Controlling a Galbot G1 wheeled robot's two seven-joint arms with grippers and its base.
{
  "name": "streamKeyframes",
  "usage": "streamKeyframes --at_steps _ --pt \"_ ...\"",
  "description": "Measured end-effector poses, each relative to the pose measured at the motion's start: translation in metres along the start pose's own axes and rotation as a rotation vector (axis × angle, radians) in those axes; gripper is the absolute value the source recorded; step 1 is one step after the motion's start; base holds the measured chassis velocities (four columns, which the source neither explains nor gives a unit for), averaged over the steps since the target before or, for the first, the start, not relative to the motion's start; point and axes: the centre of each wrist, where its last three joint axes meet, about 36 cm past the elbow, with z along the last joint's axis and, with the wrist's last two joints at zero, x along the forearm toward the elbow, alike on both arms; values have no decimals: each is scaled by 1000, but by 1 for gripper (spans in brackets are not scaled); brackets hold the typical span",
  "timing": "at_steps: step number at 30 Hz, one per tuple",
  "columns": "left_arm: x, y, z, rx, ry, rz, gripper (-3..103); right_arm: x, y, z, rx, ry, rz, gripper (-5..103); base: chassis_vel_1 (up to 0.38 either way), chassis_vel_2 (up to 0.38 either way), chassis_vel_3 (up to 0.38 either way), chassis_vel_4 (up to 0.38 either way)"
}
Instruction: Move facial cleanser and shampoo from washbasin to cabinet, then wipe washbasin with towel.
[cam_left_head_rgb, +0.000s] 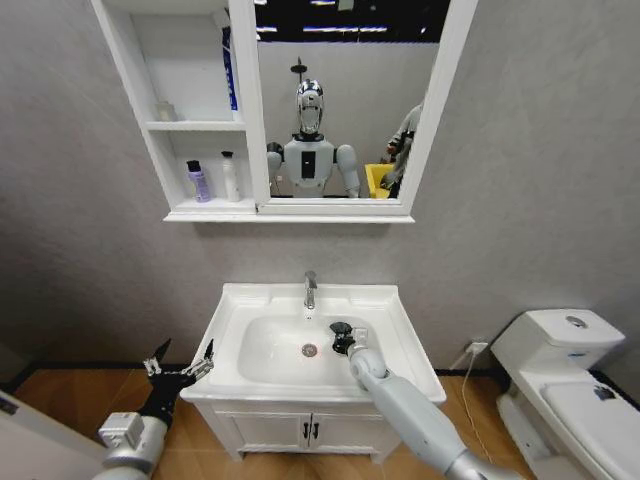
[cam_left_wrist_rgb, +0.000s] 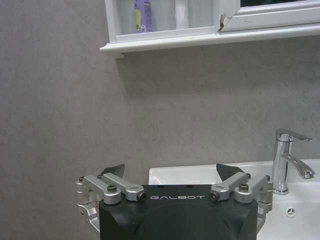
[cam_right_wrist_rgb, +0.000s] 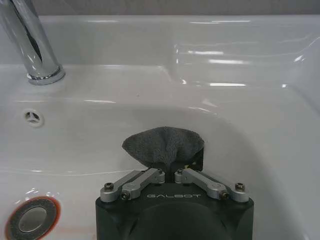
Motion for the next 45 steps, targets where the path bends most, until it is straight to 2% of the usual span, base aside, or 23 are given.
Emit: streamKeyframes --at_steps 2,6,12,16,18,19,22,27,33,37,39,40,43,45 --pt "0 0 0 0 0 0 100 9 -8 -1 25 -7 13 3 0 0 0 0" --pt "0 0 0 0 0 0 100 15 -8 0 36 -6 19 3 0 0 0 0" --pt "0 0 0 0 0 0 100 -1 14 23 9 22 11 3 0 0 0 0" --pt "0 0 0 0 0 0 100 -11 18 33 -13 37 5 3 0 0 0 0" --pt "0 0 0 0 0 0 100 -21 18 38 -64 64 1 3 0 0 0 0" --pt "0 0 0 0 0 0 100 -21 18 38 -64 64 1 3 0 0 0 0" --pt "0 0 0 0 0 0 100 -29 14 34 -156 97 -12 3 0 0 0 0" --pt "0 0 0 0 0 0 100 -35 21 26 -220 117 -31 3 0 0 0 0" --pt "0 0 0 0 0 0 100 -47 49 31 -260 148 -82 3 0 0 0 0" --pt "0 0 0 0 0 0 100 -53 59 35 -261 157 -101 3 0 0 0 0" --pt "0 0 0 0 0 0 100 -61 74 39 -261 168 -125 3 0 0 0 0" --pt "0 0 0 0 0 0 100 -61 74 39 -261 168 -125 3 0 0 0 0" --pt "0 0 0 0 0 0 100 -68 100 44 -256 179 -160 3 0 0 0 0" --pt "0 0 0 0 0 0 100 -68 105 45 -252 182 -169 3 0 0 0 0"
